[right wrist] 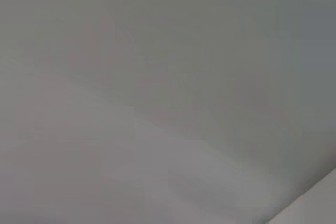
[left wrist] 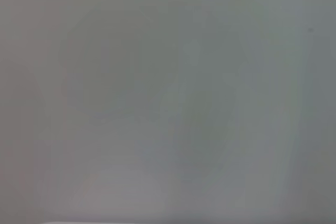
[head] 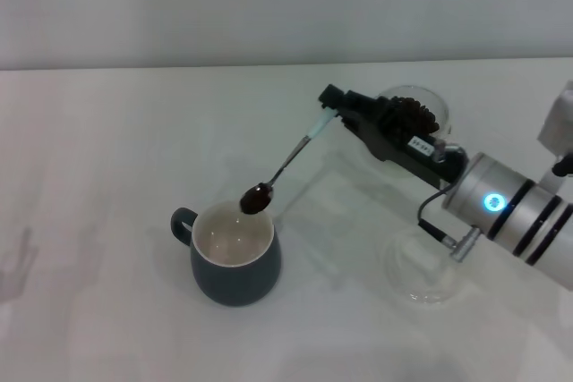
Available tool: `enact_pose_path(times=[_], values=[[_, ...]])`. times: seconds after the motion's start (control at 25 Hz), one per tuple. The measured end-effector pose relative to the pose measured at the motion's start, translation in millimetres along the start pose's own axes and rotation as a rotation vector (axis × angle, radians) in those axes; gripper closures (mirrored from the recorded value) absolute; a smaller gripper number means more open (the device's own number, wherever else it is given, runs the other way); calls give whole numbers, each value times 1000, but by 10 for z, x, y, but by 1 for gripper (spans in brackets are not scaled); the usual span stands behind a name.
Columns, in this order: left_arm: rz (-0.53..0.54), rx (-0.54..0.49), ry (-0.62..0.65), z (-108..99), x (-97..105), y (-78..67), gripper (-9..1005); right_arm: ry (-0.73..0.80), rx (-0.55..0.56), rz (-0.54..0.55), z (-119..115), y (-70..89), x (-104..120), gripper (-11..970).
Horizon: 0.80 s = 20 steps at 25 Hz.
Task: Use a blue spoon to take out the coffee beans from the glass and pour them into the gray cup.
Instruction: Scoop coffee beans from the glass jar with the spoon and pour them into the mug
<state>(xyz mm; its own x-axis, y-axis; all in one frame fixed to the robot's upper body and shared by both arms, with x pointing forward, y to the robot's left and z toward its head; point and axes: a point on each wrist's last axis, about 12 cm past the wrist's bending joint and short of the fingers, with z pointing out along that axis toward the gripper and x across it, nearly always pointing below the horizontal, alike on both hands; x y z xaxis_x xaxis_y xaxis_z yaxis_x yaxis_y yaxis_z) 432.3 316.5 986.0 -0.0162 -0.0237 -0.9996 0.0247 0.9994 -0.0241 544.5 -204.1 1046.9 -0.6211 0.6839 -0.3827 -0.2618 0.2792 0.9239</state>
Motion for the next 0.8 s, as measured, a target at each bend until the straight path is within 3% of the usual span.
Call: enact_pose_path(times=[0.36, 0.8], values=[[-2, -1, 3, -15, 8, -4, 132, 29, -8, -144, 96, 59, 55, 811], [-3, 2, 1, -4, 4, -13, 132, 61, -83, -469, 167, 181, 164, 810]])
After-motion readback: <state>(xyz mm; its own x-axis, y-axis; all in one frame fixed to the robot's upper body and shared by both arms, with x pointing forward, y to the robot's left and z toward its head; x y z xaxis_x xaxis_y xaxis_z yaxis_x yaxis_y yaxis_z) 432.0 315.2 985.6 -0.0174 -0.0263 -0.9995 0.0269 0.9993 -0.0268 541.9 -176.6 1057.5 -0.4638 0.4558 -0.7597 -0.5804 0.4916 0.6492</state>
